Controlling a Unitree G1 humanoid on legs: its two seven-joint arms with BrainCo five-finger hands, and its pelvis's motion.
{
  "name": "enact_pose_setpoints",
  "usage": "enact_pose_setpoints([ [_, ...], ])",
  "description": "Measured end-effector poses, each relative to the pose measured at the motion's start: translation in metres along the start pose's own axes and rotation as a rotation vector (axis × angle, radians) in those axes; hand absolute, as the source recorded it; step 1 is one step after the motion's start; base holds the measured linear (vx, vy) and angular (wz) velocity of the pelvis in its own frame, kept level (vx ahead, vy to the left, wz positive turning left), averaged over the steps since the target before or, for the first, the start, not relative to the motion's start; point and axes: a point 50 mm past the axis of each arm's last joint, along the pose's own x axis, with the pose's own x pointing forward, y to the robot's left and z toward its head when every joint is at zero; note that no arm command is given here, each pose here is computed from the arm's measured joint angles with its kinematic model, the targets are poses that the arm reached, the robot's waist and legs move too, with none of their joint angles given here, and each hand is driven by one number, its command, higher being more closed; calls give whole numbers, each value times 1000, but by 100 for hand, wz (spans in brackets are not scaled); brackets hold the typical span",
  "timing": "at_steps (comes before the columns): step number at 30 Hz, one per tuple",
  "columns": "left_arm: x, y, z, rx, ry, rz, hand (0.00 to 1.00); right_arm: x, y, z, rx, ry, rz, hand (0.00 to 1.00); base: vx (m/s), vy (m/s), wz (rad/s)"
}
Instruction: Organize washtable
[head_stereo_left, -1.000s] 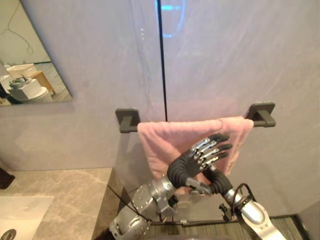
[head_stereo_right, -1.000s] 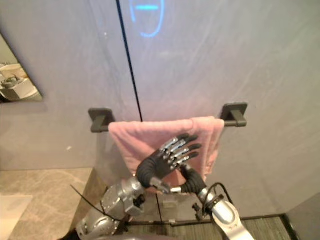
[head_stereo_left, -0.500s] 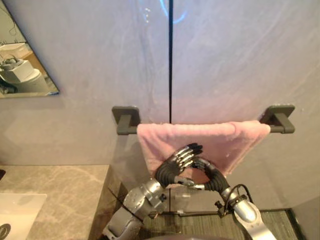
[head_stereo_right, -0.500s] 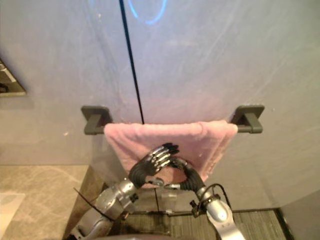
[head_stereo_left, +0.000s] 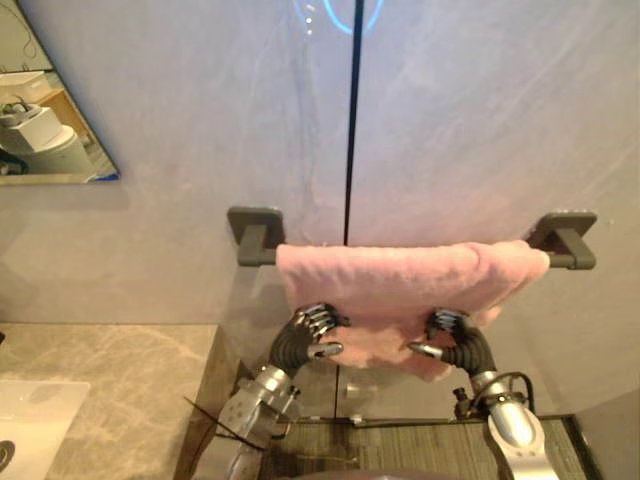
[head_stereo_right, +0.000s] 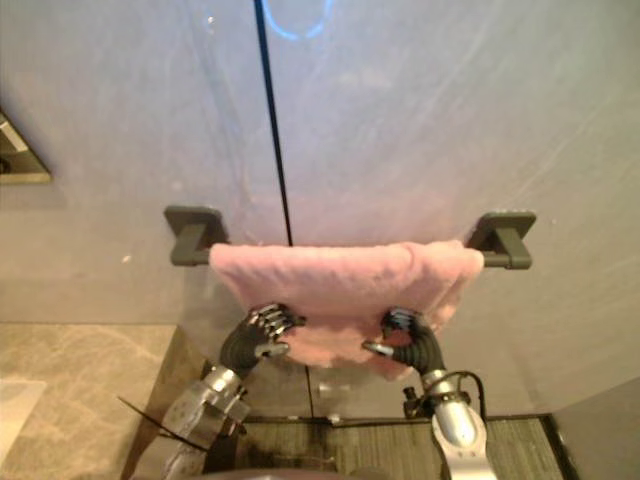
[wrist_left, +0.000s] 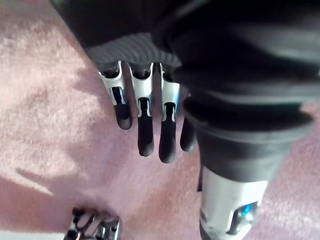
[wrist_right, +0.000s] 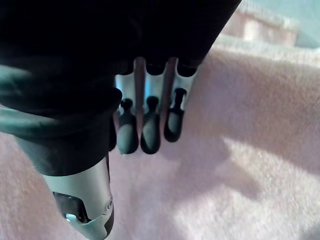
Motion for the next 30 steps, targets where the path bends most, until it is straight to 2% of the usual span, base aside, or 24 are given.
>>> enact_pose_setpoints([
  [6,-8,6,-2,1,-6,85,0,-20,-16,2,12,19,-140,0,-11,-3,-6],
  [12,-17,16,-10,31,24,176,0,-39,-14,-14,41,114,-181,0,-46,-5,-3],
  [19,-41,42,-54,92,244,364,0,-67,-2,-80,100,437,-180,0,-51,-26,-3],
  [24,-77,52,-104,91,517,486,0,-101,27,-134,176,754,-108,0,-5,-2,-1],
  [30,-110,59,-130,97,684,631,0,-104,45,-154,210,873,-77,0,-27,-6,-3],
])
